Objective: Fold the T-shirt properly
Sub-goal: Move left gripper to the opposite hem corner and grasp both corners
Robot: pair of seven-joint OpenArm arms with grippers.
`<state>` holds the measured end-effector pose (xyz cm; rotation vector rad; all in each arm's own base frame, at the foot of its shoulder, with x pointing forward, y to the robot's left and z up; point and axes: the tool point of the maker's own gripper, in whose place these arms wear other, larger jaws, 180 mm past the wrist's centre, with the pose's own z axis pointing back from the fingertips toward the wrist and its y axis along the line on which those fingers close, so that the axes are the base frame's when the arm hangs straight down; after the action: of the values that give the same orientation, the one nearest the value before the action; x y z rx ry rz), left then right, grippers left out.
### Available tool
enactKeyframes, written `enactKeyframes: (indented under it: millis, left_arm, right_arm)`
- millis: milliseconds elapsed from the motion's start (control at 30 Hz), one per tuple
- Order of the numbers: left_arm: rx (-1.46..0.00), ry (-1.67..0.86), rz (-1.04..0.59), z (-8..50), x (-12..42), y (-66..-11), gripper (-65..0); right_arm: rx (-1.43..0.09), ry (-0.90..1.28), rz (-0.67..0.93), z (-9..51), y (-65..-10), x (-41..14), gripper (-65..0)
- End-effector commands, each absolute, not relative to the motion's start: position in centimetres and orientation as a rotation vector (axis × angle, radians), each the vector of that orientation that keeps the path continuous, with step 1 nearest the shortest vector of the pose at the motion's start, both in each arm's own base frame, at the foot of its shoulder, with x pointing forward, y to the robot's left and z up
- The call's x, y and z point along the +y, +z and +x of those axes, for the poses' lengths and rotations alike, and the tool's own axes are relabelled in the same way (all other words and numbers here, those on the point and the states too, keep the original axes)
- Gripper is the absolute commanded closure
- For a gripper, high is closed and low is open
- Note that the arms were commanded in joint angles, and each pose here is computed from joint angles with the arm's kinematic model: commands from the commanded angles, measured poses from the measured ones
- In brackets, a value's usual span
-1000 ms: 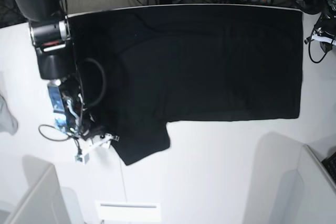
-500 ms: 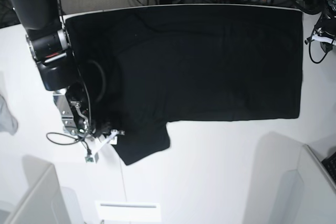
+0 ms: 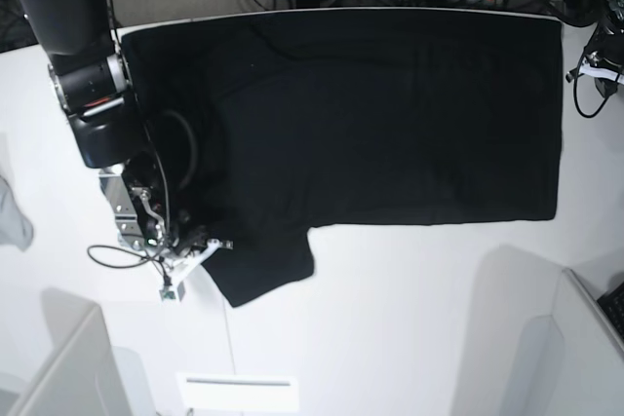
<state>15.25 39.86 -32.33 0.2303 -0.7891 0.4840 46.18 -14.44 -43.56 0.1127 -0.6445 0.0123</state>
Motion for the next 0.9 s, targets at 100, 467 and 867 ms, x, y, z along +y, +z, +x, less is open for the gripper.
enactKeyframes:
  millis: [100,467,867]
  left_arm:
    - [-0.837,0.455,0.264,16.2,40.8,-30.5,0.0]
    - [-0.914,0.519,0.232,21.2,45.3,-29.3,-42.3]
    - [-0.884,0.422,0.091,31.1,44.9,-31.4,-42.8]
  right_arm:
    - [-0.675,0.010,0.117,47.4,-42.1,-14.7,0.0]
    - [-0.681,0.009,0.120,47.6,-41.8,-14.6,0.0]
    - [-0.689,0.011,0.122,47.9,-41.5,-14.5,0.0]
